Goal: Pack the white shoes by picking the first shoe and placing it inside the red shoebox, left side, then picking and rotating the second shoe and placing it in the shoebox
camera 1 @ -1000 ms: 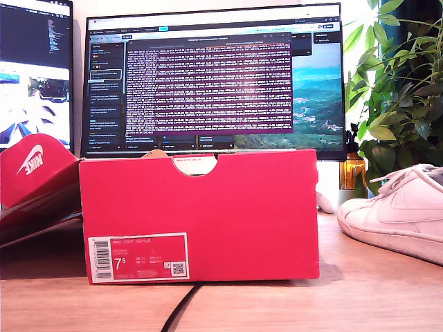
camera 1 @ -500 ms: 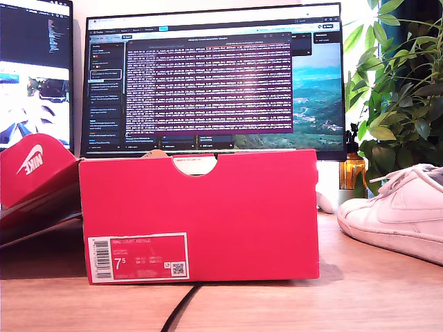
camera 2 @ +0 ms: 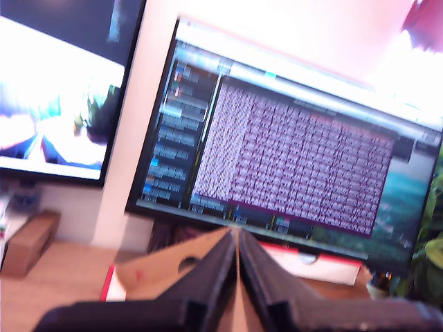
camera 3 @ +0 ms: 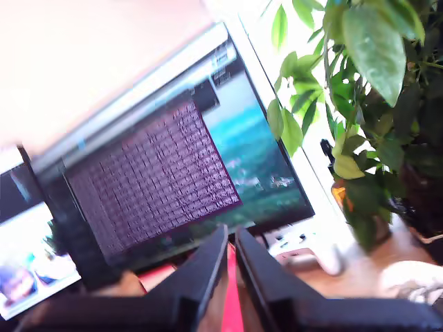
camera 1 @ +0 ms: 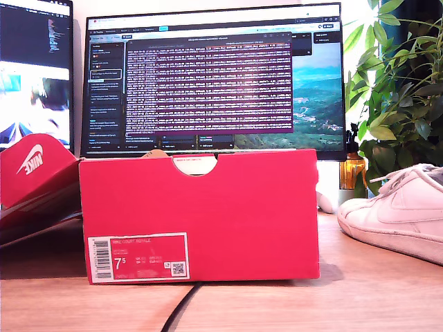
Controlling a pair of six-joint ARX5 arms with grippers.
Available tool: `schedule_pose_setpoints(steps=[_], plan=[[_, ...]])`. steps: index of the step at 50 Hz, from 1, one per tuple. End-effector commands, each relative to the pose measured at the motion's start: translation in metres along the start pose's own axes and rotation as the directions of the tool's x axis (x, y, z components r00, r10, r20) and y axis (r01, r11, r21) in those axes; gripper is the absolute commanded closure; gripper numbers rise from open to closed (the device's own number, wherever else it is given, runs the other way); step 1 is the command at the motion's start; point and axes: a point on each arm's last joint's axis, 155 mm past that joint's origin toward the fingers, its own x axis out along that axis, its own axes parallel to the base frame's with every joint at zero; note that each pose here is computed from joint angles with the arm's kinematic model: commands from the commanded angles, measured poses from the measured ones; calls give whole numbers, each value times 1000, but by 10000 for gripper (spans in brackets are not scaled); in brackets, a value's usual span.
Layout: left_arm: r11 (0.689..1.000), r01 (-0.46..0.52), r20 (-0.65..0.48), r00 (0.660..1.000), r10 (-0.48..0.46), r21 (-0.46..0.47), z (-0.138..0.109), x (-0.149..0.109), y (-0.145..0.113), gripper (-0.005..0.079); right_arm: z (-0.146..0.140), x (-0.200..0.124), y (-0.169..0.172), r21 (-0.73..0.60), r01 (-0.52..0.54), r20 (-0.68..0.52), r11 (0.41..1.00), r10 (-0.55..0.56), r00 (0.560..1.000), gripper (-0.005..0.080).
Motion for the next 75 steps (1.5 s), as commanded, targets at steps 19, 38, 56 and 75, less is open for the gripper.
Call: schedule_pose_setpoints(steps=[19, 38, 56, 75], plan=[[996, 88, -54, 995, -87, 2, -13, -2, -15, 761, -14, -1, 11, 117, -66, -48, 991, 72, 996, 765], [961, 182, -350, 931, -101, 207, -12, -7, -47, 761, -27, -4, 25, 91, -98, -185, 991, 113, 976, 765], [729, 548, -685, 712, -150, 410, -68, -8, -71, 761, -43, 9, 25, 0, -47, -436, 999, 42, 899, 765], [480, 760, -867, 499, 2, 438, -152, -25, -79, 761, -60, 36, 14, -122, -21, -721, 992, -74, 689, 762]])
